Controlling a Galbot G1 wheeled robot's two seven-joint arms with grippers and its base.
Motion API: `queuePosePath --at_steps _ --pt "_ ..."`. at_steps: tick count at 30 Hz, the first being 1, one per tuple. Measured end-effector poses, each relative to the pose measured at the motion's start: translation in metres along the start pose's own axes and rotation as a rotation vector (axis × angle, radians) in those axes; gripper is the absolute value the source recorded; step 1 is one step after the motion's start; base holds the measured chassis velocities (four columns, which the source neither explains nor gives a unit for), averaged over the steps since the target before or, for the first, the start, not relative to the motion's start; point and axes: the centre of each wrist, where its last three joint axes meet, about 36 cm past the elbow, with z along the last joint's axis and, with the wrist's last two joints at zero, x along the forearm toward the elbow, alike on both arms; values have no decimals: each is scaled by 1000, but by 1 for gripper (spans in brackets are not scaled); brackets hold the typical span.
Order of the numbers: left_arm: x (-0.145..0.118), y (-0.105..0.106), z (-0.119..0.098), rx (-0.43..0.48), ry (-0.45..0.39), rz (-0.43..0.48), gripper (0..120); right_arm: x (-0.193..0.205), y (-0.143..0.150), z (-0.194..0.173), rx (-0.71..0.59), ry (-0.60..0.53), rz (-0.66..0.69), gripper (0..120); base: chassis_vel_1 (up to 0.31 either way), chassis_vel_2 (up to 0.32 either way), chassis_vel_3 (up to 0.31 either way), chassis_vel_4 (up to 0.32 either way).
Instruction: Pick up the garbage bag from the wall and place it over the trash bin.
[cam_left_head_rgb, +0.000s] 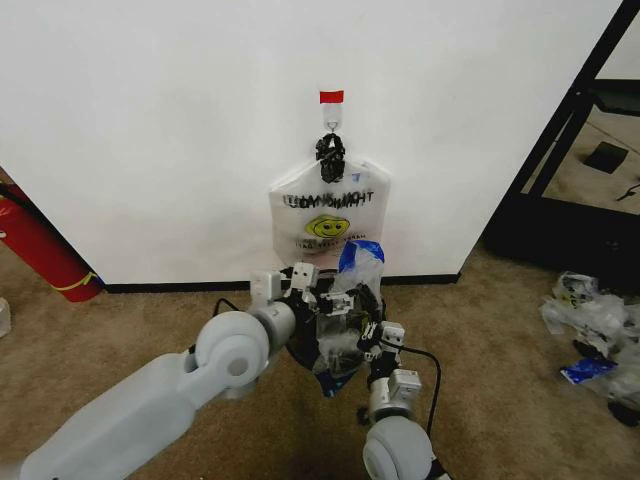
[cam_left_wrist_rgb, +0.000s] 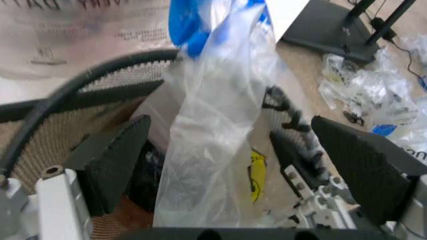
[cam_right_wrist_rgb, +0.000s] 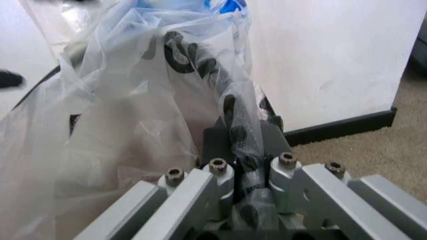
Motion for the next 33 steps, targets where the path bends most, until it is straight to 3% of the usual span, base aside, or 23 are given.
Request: queuePosePath --at_steps 5,17,33 --pt "-8 3 3 22 -6 -19 90 0 -1 0 4 2 -2 1 0 0 0 0" --pt "-9 9 -1 31 -38 -35 43 -2 0 -2 12 9 -6 1 0 0 0 0" --pt "-16 6 3 43 -29 -33 2 -1 -2 -6 6 4 -4 1 0 0 0 0"
